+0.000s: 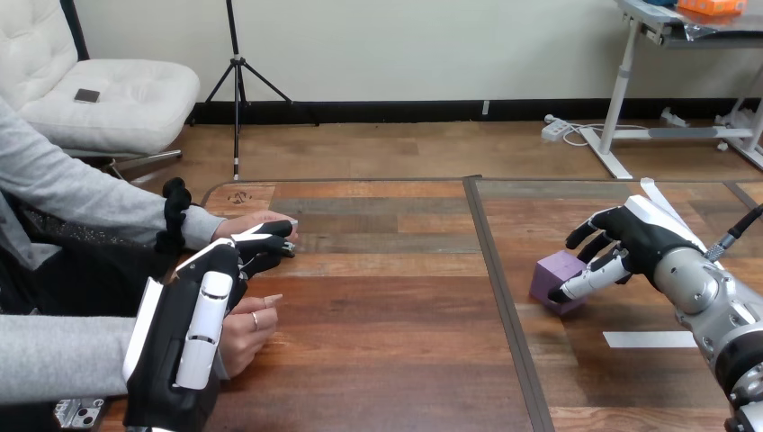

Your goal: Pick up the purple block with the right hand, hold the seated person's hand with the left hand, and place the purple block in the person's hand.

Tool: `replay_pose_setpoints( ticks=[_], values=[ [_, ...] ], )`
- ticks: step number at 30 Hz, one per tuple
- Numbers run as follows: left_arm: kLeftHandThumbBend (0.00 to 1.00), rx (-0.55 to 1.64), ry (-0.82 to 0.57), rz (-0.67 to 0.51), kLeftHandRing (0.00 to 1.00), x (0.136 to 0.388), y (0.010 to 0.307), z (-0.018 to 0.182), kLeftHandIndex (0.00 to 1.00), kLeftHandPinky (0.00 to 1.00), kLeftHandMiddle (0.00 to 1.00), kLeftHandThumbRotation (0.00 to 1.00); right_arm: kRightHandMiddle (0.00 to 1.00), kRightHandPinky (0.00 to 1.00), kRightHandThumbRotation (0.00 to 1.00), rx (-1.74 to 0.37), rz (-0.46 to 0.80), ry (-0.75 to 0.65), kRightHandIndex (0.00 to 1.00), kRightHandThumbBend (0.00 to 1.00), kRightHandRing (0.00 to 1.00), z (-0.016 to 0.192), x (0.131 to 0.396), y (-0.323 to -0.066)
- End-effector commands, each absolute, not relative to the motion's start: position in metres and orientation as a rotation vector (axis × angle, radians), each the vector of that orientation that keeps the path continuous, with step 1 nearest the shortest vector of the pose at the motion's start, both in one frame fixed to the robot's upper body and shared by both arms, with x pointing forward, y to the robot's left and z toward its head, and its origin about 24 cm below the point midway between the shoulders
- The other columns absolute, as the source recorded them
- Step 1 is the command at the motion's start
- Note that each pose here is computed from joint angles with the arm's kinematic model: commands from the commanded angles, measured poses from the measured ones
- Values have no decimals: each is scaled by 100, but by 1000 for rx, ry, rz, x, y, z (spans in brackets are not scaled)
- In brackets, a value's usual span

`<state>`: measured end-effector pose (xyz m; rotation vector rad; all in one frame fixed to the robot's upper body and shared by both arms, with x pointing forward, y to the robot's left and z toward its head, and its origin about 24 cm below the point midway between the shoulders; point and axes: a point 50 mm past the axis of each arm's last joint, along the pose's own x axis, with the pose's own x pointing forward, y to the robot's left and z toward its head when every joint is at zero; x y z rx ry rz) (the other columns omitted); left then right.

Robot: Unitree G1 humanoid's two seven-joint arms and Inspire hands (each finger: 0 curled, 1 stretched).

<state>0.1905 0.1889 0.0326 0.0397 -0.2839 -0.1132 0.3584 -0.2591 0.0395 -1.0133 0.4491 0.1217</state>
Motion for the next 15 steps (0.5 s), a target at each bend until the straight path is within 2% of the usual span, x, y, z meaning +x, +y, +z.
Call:
replay_pose_setpoints(
  ticks=[1,15],
  values=[
    [49,43,-355,-116,84,200,191,48,58,79,78,100,67,55,7,-1035,115,384,68,100,61,50,367,-249],
    [48,58,-364,-106,84,200,191,48,58,79,78,100,71,53,16,-1078,138,440,73,100,64,47,368,-245]
  ],
)
